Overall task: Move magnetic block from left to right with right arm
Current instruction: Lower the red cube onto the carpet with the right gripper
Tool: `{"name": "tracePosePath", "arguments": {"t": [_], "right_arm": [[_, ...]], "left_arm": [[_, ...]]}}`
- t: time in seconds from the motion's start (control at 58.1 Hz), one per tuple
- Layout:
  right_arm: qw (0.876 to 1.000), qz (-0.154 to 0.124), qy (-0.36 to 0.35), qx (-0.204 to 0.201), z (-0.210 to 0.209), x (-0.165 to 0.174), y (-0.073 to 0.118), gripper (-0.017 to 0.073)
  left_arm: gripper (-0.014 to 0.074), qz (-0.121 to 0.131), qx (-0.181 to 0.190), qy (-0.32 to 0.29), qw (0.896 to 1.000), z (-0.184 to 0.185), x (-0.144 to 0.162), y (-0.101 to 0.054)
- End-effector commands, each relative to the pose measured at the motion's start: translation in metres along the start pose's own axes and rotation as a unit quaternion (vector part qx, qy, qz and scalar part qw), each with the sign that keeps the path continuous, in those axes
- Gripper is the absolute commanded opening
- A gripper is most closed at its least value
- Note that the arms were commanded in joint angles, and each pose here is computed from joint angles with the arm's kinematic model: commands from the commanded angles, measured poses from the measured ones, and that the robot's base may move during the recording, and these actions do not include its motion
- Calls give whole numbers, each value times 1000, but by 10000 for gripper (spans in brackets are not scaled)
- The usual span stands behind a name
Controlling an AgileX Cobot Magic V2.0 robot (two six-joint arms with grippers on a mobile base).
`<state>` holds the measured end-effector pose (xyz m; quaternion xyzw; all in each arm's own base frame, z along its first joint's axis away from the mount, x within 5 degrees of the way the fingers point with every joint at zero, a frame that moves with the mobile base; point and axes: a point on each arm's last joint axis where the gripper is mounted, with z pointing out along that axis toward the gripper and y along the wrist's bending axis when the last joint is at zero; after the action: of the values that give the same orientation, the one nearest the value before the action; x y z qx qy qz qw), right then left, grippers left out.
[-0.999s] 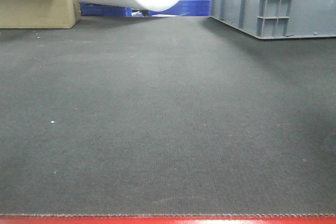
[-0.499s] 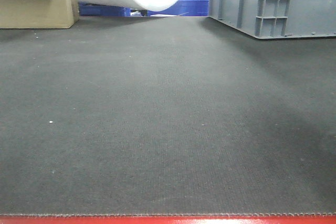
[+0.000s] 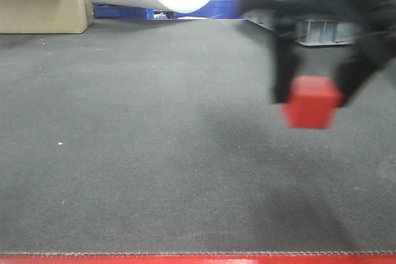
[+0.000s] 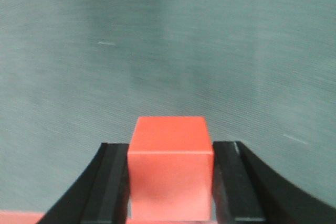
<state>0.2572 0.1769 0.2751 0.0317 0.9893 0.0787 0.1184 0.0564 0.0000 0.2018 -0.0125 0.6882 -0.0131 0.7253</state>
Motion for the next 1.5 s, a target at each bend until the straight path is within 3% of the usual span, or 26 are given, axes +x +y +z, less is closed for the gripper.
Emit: {"name": "tracePosePath", "arguments": {"t": [0.0,0.189,0.482,0.672,0.878,1.223,1.481], "right_arm": [[1000,-14,-24,-15,-12,-10,20,276],[1000,-24,2,-6,9,-15,55,276],[999,-33,34,-5,33,-8,78,276],[999,-12,36,-4,35,-6,80,276],[999,-9,39,-4,36,-6,80,288],[999,-1,38,-4,36,-6,80,527],[999,-1,31,-12,31,-7,80,540]], "left_arm": [[-117,-4,2,-40,999,0,-5,0],[-117,-4,2,-40,999,0,-5,0],[-117,-4,2,-40,999,0,-5,0],[-117,-4,2,-40,999,0,-5,0],[-117,-4,2,-40,999,0,-5,0],[-117,-4,2,-40,999,0,-5,0],[-117,-4,2,-40,999,0,-5,0]]}}
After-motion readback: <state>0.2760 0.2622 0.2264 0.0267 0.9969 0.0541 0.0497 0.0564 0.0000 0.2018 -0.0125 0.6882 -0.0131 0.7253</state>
